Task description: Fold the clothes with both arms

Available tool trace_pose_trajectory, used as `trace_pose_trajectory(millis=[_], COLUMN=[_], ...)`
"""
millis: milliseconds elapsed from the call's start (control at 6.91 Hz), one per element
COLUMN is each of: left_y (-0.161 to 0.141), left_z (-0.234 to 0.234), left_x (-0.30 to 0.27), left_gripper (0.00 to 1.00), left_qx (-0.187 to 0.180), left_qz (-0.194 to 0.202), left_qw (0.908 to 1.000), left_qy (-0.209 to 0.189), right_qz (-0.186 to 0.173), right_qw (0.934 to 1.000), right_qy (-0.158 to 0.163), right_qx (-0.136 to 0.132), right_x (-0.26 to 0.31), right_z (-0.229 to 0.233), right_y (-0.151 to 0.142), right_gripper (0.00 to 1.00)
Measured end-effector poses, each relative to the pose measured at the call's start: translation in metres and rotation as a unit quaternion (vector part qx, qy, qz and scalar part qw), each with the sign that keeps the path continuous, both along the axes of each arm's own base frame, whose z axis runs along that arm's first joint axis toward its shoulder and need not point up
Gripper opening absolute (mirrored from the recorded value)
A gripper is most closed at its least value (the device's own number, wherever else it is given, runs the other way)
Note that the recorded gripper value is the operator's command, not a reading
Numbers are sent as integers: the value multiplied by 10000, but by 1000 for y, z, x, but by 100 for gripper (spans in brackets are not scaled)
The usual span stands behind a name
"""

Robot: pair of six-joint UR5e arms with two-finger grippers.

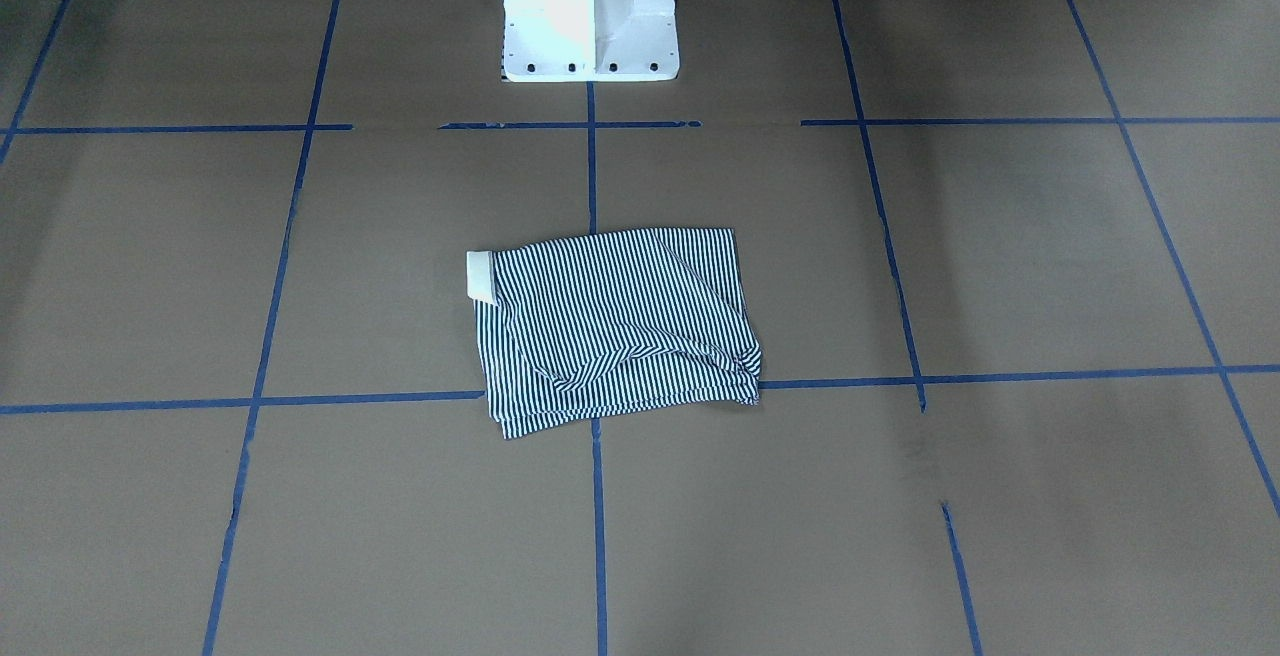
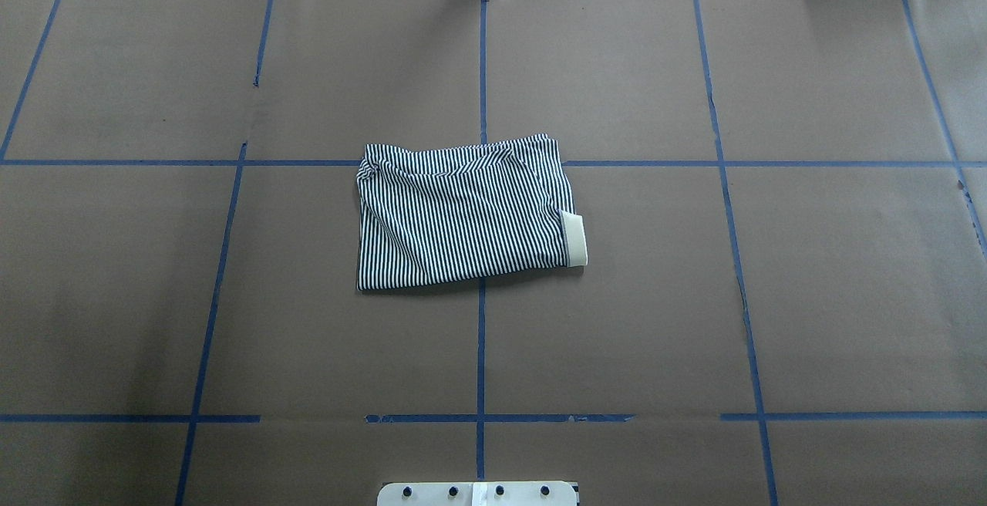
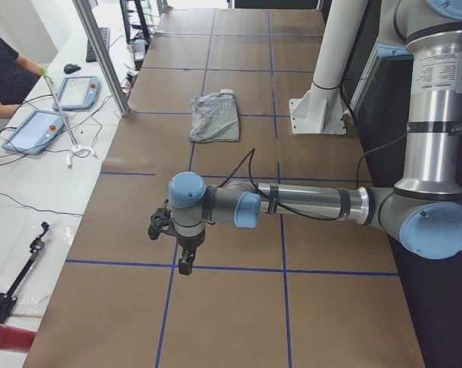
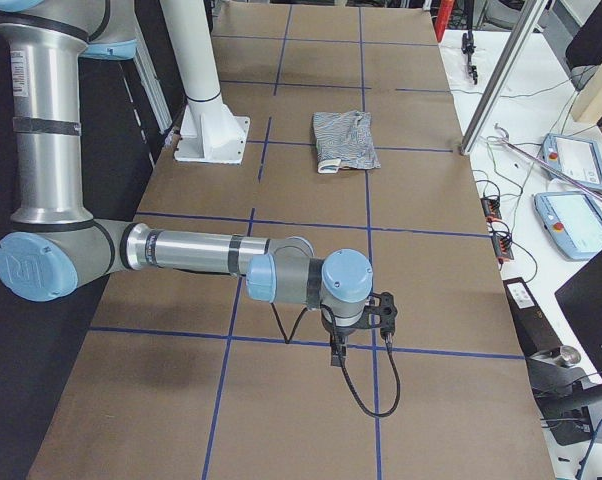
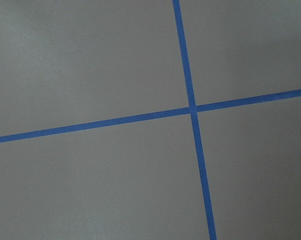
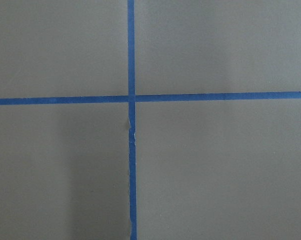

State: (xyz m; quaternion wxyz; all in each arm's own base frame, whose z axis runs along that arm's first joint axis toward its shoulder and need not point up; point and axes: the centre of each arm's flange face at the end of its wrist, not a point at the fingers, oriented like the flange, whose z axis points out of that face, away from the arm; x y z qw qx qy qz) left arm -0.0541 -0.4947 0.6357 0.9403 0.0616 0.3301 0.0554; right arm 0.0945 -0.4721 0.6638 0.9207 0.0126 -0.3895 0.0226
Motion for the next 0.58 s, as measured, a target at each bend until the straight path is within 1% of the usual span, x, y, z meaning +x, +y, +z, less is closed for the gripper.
trace_pose_trajectory(millis=[579], left_y=[0], left_z=[0], left_x=[0], left_gripper=[100], left_qx=[-12], left_qz=[-7], left_qw=[10000], left_qy=[1], right_qz=[10], right_qw=[10000], right_qy=[4], right_qx=[9], right_x=[0], right_z=[-2], right_y=[-2], right_gripper=[100])
